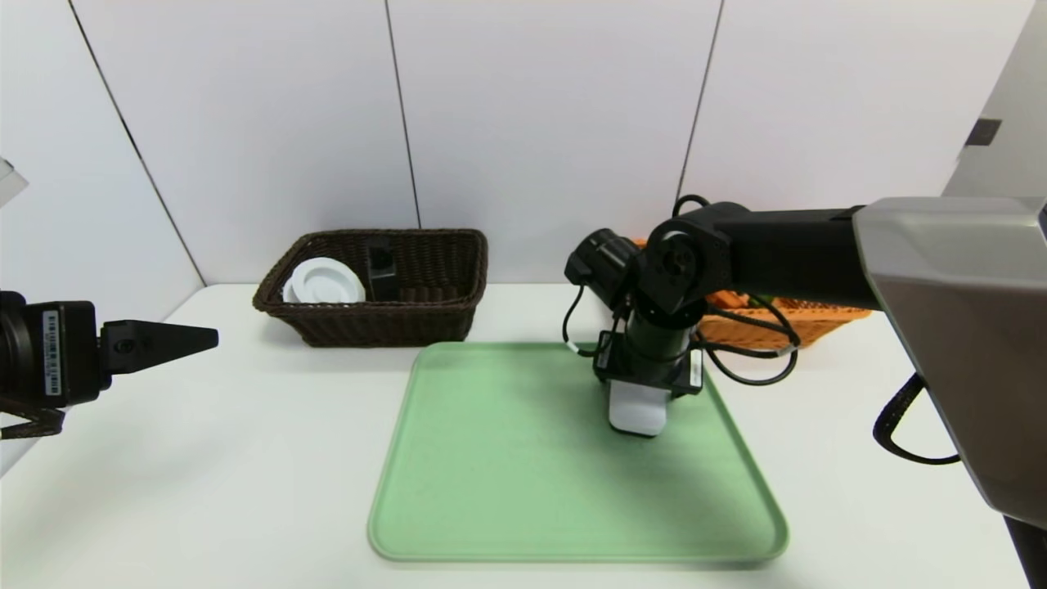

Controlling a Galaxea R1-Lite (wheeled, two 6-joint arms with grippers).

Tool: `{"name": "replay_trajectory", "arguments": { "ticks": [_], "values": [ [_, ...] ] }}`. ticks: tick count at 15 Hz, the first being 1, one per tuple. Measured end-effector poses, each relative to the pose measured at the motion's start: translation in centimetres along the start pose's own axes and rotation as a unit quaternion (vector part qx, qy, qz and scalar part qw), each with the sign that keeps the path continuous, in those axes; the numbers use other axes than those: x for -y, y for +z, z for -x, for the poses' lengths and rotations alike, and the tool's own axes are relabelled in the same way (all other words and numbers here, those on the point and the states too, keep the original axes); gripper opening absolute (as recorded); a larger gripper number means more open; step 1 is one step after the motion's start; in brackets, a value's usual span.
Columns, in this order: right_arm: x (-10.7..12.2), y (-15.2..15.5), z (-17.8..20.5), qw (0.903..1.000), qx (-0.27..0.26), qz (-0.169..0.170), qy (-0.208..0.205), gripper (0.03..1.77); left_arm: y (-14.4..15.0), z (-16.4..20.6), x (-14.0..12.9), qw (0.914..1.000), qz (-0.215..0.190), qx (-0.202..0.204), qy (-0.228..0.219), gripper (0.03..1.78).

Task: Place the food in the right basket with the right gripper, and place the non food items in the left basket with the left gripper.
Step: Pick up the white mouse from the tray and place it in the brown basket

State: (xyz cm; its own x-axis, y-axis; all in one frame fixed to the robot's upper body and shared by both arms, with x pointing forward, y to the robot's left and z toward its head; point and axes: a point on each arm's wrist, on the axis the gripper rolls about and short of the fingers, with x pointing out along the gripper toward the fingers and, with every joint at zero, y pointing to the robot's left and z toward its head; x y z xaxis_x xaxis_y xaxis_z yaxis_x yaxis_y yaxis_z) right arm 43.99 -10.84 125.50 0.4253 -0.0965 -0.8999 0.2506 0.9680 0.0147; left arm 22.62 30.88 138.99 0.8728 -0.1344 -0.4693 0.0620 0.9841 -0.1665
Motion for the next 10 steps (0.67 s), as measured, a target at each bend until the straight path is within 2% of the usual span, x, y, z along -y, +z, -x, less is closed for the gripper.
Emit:
{"name": "replay_trajectory", "arguments": {
  "ticks": [2,3,7,10],
  "values": [
    [-0.1,-0.2,0.2,1.0000,0.001,0.004,0.002,1.10,0.0,0.0,0.0,1.0000,0.000,0.001,0.000,1.69],
    [-0.2,-0.2,0.3,1.0000,0.000,0.004,0.003,1.03,0.0,0.1,0.0,1.0000,0.000,0.001,0.000,1.69],
    [-0.8,-1.0,1.9,0.9996,0.007,0.017,0.021,1.01,0.0,0.2,0.0,1.0000,0.000,0.003,-0.001,1.69],
    [-2.1,-2.6,5.3,0.9959,0.034,0.059,0.060,1.01,0.0,0.3,0.0,1.0000,0.000,0.005,-0.002,1.69]
  ]
}}
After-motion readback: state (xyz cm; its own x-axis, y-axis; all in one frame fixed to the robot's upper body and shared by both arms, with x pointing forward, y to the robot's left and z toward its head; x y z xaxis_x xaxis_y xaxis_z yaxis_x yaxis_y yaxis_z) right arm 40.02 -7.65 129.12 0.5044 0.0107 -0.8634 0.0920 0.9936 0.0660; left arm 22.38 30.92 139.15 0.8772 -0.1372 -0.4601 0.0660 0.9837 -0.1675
